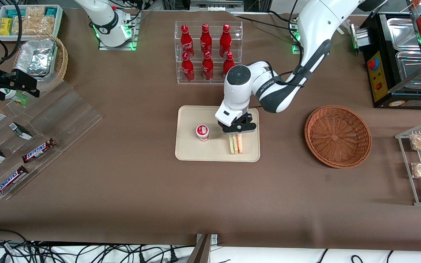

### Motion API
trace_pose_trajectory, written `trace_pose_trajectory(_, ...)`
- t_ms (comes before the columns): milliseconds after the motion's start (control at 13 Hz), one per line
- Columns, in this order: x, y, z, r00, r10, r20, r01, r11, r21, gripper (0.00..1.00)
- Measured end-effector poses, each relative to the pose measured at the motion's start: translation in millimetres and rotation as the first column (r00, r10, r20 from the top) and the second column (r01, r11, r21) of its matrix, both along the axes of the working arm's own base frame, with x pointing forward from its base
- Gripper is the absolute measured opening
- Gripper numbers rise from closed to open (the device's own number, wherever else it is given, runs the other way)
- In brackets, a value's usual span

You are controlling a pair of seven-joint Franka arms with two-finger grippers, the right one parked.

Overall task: Place sandwich from basket to tray
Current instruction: 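Carry the sandwich with the left gripper over to the cream tray, then lower the sandwich onto the tray beside the yogurt bottle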

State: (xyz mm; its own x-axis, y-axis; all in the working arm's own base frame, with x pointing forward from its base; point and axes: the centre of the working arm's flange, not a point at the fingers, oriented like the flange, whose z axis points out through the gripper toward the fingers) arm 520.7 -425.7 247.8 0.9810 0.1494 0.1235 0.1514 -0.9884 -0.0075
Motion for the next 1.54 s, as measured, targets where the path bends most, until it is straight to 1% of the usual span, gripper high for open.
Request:
trace_pose_trajectory(462,-6,-1,-7,1.0,-0.007,-0.01,0.008,1.0,0.009,0.39)
trace_pose_trajectory(846,-19,-4,-17,0.999,-0.025,-0.029,0.026,0.999,0.024,0.39)
trace_pose_trajectory(1385,-21,-5,-19,0.999,-0.029,-0.033,0.03,0.999,0.028,0.39)
trace_pose_trajectory(1462,-22,-5,-19,0.999,-0.03,-0.035,0.031,0.999,0.029,0.43)
trace_pose_trajectory(1538,-23,-4,-21,0.999,-0.031,-0.037,0.032,0.999,0.031,0.52)
